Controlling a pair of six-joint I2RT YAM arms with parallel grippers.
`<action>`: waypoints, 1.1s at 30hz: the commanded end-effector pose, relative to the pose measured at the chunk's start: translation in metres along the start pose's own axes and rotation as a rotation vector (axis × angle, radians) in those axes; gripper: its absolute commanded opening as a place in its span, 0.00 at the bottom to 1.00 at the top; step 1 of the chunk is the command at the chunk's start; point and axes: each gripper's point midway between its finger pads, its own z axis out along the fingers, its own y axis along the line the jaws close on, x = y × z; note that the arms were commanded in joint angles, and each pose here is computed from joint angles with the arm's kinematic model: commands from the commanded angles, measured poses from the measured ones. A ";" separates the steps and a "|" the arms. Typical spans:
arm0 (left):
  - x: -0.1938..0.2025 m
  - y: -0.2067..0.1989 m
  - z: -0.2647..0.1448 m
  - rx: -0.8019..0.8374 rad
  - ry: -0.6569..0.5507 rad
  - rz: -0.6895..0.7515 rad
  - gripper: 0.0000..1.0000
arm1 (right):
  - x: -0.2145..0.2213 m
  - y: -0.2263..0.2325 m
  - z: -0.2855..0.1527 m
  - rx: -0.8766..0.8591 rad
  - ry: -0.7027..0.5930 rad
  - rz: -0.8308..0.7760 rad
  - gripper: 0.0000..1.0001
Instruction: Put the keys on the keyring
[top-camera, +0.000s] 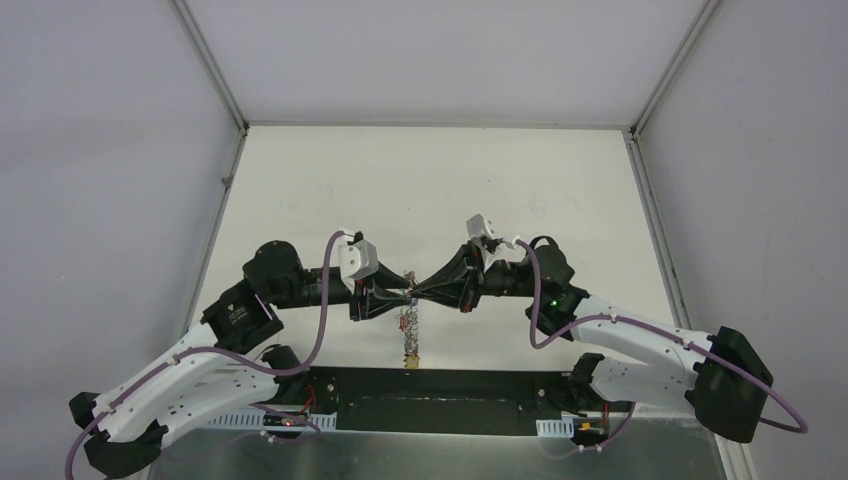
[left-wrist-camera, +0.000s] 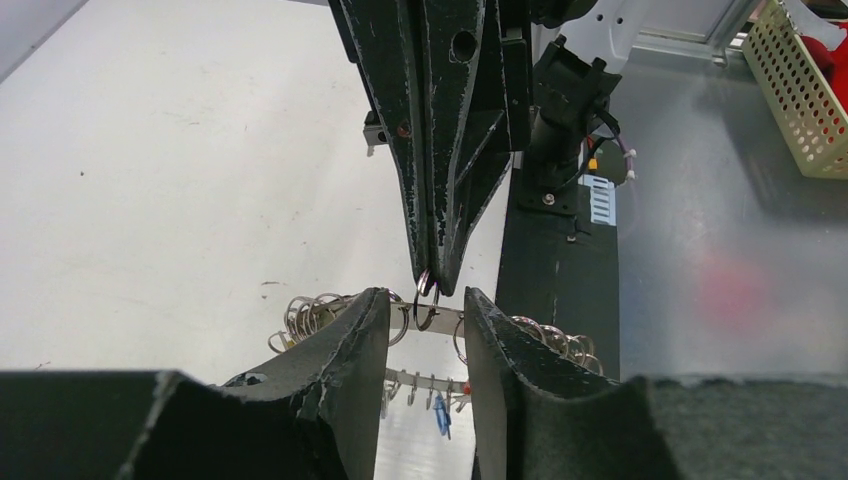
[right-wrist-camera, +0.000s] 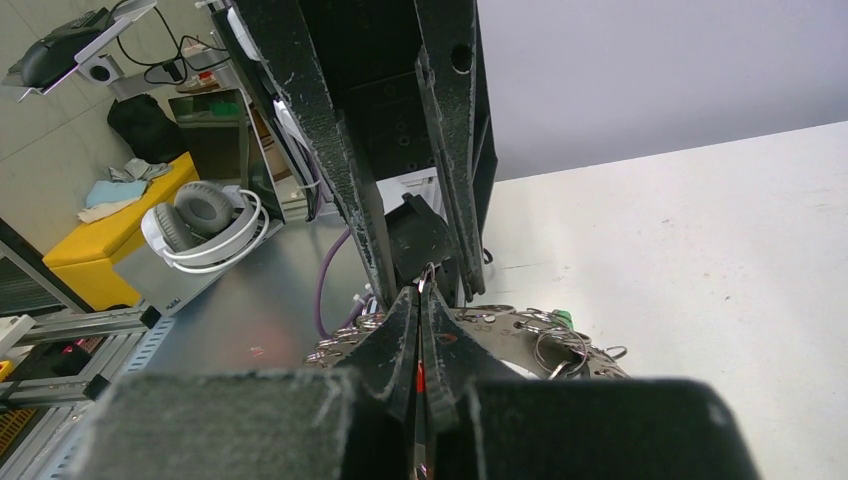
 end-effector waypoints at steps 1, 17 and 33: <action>-0.014 -0.002 -0.006 -0.013 -0.024 0.031 0.35 | -0.035 0.014 0.001 -0.036 -0.099 -0.096 0.00; -0.011 -0.005 -0.006 0.004 -0.001 0.025 0.31 | -0.034 0.013 0.002 -0.038 -0.095 -0.094 0.00; -0.016 -0.005 -0.001 0.018 -0.035 0.020 0.07 | -0.032 0.013 0.001 -0.039 -0.090 -0.091 0.00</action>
